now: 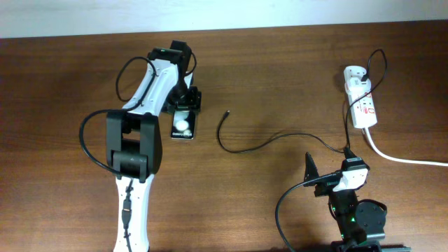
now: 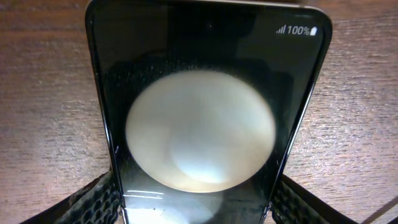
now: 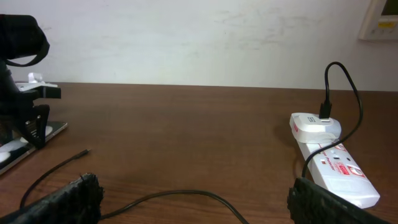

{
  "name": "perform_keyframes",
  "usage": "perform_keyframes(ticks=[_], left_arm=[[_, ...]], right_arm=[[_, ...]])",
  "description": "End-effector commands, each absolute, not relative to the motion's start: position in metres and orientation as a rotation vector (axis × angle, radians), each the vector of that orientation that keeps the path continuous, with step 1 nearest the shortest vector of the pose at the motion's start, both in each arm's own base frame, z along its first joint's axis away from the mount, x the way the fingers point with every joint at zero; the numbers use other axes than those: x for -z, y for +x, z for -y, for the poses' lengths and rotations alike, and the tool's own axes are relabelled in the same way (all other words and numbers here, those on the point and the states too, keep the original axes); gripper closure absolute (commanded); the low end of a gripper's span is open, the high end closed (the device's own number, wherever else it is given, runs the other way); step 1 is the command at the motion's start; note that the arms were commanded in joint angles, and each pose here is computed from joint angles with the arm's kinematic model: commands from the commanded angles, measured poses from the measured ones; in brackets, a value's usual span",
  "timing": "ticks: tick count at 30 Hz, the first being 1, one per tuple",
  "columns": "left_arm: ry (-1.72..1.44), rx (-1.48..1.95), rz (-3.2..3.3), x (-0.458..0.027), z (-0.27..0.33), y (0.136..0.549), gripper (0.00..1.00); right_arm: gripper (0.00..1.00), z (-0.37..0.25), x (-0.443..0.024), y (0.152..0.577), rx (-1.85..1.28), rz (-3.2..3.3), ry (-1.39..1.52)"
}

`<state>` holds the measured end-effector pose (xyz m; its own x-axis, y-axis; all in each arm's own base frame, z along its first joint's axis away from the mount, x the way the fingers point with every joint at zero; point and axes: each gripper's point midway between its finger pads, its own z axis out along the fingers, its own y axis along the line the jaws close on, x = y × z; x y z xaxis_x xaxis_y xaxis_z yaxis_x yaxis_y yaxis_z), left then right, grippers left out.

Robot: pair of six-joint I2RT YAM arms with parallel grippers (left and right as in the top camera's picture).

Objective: Plug charger to phone and switch on socket

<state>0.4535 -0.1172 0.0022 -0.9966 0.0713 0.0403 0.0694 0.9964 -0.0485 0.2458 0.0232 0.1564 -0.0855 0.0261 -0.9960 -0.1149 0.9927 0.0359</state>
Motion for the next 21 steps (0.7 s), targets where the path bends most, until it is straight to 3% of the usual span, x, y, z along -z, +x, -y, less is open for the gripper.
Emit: perform_keyframes(ticks=[1,5,12,21], left_arm=[[-0.039,-0.083,3.015,0.019,0.121,0.434,0.23],[-0.041,-0.075,2.990,0.018,0.120,0.428,0.07],[0.066,0.007,3.007,0.019,0.112,0.431,0.01],[0.145,0.077,3.052,0.020,0.108,0.441,0.01]], right_arm=[[0.01,-0.024,-0.153,0.246,-0.122,-1.660,-0.065],[0.01,-0.024,-0.153,0.246,-0.122,-1.660,-0.065],[0.01,-0.024,-0.153,0.246,-0.122,-1.660,-0.065],[0.01,-0.024,-0.153,0.246,-0.122,-1.660,-0.065]])
